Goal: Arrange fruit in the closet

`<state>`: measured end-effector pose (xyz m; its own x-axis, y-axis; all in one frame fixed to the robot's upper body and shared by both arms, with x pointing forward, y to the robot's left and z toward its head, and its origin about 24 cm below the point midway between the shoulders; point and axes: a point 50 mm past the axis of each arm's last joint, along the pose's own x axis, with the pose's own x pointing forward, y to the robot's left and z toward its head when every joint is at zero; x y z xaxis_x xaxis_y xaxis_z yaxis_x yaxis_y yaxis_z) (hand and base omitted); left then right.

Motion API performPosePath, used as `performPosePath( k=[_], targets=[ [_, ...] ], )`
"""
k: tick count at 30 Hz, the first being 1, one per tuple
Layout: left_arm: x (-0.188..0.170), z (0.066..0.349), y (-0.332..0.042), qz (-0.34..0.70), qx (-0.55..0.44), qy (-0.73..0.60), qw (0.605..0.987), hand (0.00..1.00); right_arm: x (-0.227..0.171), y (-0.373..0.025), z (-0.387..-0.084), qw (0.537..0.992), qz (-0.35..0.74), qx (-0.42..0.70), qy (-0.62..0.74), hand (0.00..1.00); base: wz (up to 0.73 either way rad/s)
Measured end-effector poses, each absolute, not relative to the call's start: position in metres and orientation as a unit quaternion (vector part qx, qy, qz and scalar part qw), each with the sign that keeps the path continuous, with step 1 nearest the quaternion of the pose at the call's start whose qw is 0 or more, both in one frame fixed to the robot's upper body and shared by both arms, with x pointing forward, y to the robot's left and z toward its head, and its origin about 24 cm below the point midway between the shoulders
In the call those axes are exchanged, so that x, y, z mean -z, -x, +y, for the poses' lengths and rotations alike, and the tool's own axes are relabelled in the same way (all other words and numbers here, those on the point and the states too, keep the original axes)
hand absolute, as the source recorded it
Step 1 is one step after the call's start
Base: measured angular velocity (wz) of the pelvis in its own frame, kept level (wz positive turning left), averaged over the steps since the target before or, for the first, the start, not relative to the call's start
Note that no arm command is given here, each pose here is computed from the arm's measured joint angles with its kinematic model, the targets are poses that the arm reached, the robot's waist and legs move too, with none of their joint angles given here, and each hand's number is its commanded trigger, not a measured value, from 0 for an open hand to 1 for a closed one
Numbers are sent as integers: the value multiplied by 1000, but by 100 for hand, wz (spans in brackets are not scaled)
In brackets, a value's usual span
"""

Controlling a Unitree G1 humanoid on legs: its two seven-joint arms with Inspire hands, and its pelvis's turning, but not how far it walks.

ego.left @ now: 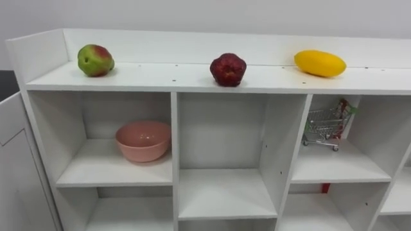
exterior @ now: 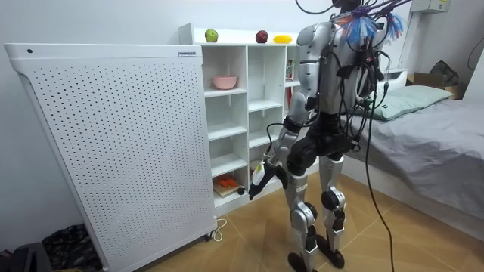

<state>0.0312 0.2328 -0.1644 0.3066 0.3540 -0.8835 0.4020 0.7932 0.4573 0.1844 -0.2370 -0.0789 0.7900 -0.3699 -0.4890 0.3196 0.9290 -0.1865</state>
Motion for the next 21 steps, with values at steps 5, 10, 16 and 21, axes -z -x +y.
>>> performPosePath(
  k=[5, 10, 16, 21],
  targets=[
    [164, 233, -35, 584, 19, -324, 744, 0, 19, -218, -228, 975, 117, 183, 49, 0, -1],
    [163, 237, -31, 584, 17, -331, 741, 0, -27, -230, -220, 983, 7, 180, 40, 0, -1],
    [163, 237, -24, 588, 23, -339, 734, 0, -65, -245, -214, 980, -79, 183, 29, 0, 0],
    [164, 236, -24, 586, 28, -341, 734, 0, -93, -258, -209, 974, -139, 178, 19, 0, 0]
  ],
)
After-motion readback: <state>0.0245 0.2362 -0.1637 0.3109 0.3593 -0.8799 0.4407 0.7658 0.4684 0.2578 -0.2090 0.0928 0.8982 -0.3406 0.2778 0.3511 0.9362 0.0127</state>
